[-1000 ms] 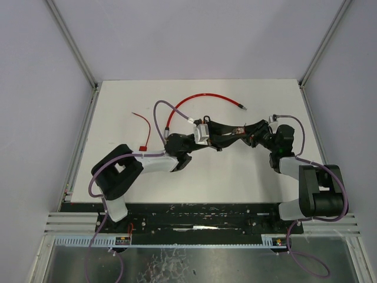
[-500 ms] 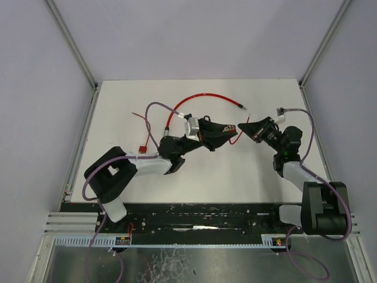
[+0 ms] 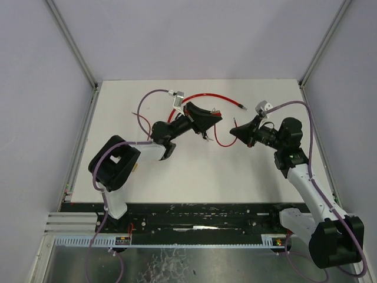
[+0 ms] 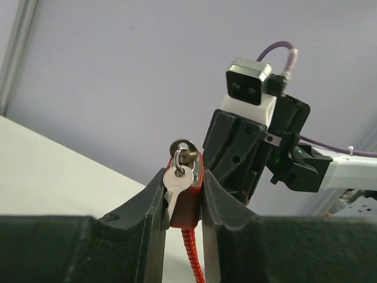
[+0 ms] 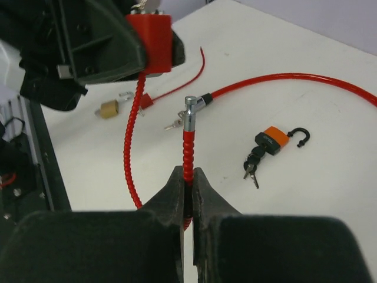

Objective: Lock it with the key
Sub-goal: Lock the lock.

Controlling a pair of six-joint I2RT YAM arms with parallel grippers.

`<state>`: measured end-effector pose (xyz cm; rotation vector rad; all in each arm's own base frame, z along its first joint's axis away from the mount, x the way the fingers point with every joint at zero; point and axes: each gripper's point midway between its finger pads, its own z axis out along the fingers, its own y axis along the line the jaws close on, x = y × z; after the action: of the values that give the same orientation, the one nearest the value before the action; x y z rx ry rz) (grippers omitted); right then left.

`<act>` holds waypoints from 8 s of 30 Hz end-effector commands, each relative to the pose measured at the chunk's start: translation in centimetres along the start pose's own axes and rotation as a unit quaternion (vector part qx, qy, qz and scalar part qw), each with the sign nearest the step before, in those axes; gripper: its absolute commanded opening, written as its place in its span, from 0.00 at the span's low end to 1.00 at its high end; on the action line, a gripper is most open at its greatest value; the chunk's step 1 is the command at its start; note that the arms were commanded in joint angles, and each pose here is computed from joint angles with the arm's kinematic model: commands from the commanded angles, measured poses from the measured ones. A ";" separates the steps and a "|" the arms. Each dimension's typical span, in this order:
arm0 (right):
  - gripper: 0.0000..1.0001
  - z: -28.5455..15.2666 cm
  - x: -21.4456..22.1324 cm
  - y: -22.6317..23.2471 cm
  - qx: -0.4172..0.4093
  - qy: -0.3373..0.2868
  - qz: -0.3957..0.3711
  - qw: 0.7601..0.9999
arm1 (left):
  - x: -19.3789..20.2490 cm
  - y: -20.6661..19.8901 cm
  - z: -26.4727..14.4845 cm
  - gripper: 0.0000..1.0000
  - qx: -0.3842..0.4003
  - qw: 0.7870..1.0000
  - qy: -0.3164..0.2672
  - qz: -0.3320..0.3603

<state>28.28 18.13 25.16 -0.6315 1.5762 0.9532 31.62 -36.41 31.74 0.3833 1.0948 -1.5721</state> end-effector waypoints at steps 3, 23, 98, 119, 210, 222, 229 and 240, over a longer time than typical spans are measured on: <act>0.00 0.2 1.8 2.3 -0.061 0.066 -0.116 0.989 | 0.2 -0.9 0.4 0.00 0.056 0.994 0.029 -0.085; 0.00 1.5 0.7 4.4 -0.096 0.038 -0.050 0.993 | -0.9 -2.7 1.3 0.00 0.023 0.998 -0.046 -0.047; 0.00 1.1 -2.2 5.5 -0.106 -0.023 -0.016 0.994 | 1.8 -3.4 1.8 0.00 0.001 0.998 -0.055 0.006; 0.00 -0.1 -4.3 8.5 -0.171 -0.055 -0.031 0.983 | 4.1 -1.5 0.7 0.00 -0.029 0.998 -0.034 0.039; 0.22 -0.7 -0.6 4.5 -0.139 -0.003 -0.106 0.985 | 8.3 -2.3 1.5 0.00 0.012 0.995 0.052 0.085; 0.10 -0.8 0.7 4.1 -0.140 0.033 -0.103 0.984 | 2.2 -1.8 1.5 0.00 0.011 0.991 -0.002 0.130; 0.00 -0.3 2.0 4.4 -0.165 0.047 -0.063 0.983 | 0.4 -3.0 1.6 0.00 0.041 0.987 -0.023 0.153; 0.00 1.1 3.8 5.9 -0.217 0.054 0.012 0.975 | -2.9 -1.9 3.3 0.00 0.013 0.990 -0.092 0.108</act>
<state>26.12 20.87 23.83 -0.9446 1.4524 1.0890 29.51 -39.86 29.62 0.5415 1.0647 -1.4539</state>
